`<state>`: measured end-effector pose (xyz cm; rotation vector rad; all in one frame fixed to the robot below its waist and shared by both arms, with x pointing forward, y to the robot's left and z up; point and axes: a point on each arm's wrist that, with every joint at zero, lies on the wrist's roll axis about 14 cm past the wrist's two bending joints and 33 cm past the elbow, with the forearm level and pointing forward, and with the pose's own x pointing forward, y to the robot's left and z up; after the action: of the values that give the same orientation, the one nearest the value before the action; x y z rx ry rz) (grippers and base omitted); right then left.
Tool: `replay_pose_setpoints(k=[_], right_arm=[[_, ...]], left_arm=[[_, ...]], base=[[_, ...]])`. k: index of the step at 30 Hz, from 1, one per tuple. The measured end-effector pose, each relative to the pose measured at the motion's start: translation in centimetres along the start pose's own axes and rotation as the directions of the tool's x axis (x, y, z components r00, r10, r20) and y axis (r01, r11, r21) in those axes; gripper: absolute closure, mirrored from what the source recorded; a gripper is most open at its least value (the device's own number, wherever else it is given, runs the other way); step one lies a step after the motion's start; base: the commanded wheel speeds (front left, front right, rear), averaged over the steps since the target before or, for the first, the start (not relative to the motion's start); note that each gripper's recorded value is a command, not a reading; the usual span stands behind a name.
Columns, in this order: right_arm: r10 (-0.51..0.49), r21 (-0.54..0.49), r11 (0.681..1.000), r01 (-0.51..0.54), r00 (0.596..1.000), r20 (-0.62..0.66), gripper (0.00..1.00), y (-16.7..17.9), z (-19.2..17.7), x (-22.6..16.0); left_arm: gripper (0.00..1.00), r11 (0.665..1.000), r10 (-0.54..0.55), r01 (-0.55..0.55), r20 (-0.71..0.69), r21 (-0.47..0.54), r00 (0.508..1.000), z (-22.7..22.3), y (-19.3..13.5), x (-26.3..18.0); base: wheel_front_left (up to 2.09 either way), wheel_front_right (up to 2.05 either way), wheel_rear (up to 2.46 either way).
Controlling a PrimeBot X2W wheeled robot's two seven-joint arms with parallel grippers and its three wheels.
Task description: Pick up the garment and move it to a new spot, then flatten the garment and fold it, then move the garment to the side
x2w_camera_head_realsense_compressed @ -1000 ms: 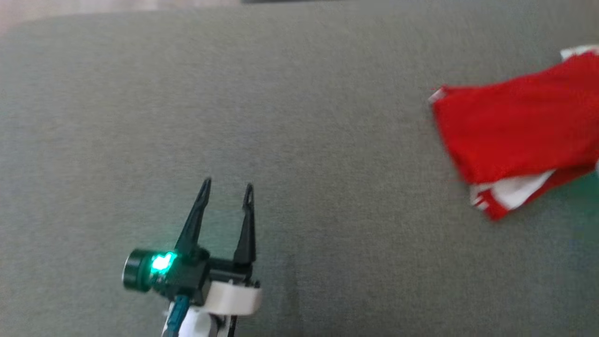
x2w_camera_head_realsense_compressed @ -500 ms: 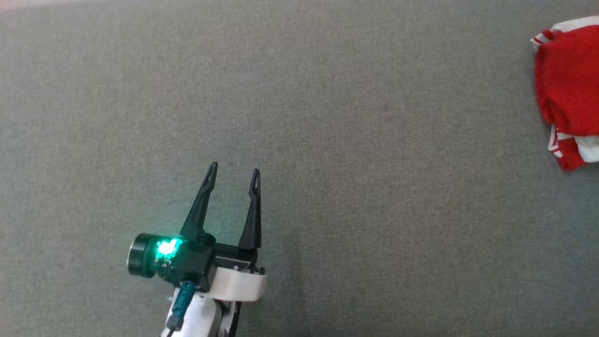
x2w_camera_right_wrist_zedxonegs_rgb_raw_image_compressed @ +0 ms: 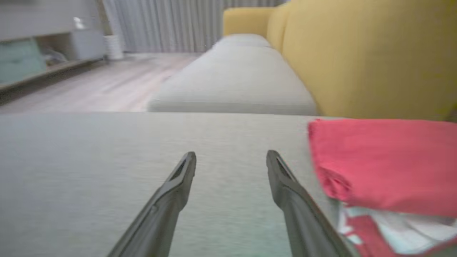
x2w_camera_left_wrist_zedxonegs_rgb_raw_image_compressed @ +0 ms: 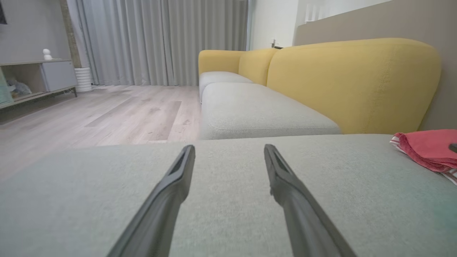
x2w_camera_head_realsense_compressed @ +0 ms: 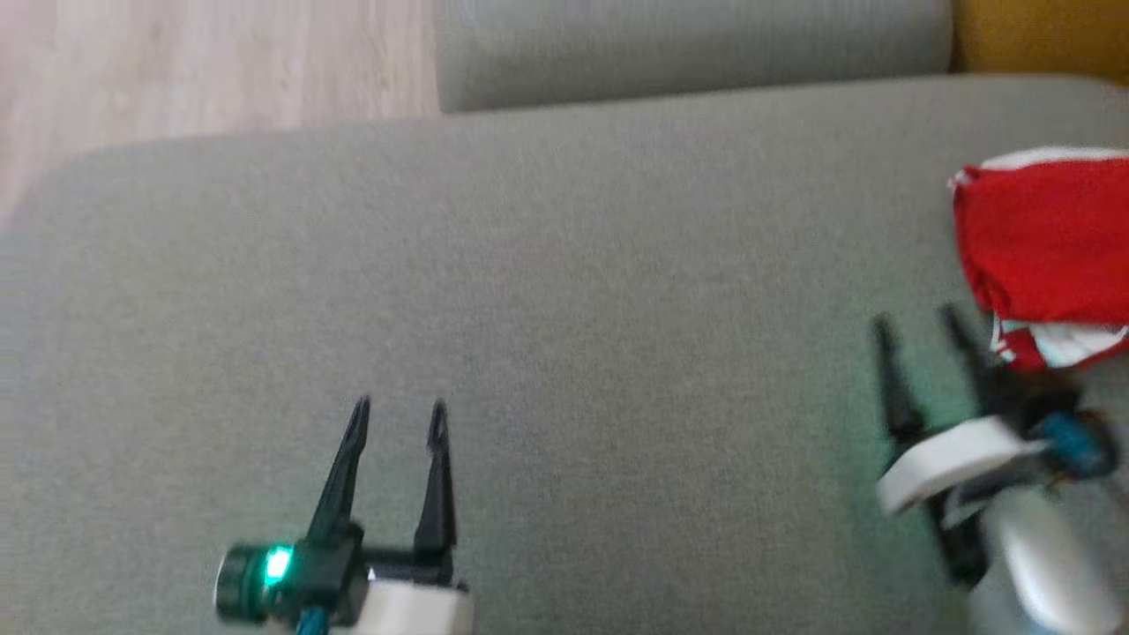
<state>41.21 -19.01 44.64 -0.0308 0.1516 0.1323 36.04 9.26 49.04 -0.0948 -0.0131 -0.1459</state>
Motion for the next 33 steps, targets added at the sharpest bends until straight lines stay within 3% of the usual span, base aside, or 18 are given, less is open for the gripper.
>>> replay_pose_setpoints(k=[5, 16, 26, 27, 33], right_arm=[[0.134, 0.055, 0.989, -0.139, 0.987, 0.089, 0.00, 6.5, 1.5, -3.5], [0.143, 0.083, 0.985, -0.154, 0.982, 0.122, 0.00, 8.9, 1.1, -8.7], [0.108, 0.104, 0.987, -0.121, 0.986, 0.124, 0.00, 8.3, 0.9, -9.3], [0.107, 0.105, 0.987, -0.120, 0.987, 0.122, 1.00, 8.3, 0.9, -9.4], [0.100, 0.140, 0.985, -0.099, 0.995, 0.004, 1.00, 8.2, -3.0, -10.7]], left_arm=[[0.00, 0.998, 0.057, -0.057, -0.005, 0.002, 0.998, -0.1, 1.3, -3.5], [0.00, 0.990, 0.142, -0.142, 0.019, 0.013, 0.990, 0.3, 3.6, -7.4], [0.00, 0.991, 0.130, -0.131, 0.026, 0.037, 0.991, 0.4, 3.6, -7.3], [1.00, 0.991, 0.127, -0.128, 0.022, 0.046, 0.992, 0.3, 3.5, -7.3], [1.00, 0.990, 0.138, -0.135, -0.094, 0.036, 0.986, -3.1, 3.6, -8.8]], base=[[0.00, 0.00, 0.00], [0.00, 0.00, 0.00], [0.00, 0.00, 0.00], [0.00, 0.00, 0.00], [0.00, 0.00, 0.00]])
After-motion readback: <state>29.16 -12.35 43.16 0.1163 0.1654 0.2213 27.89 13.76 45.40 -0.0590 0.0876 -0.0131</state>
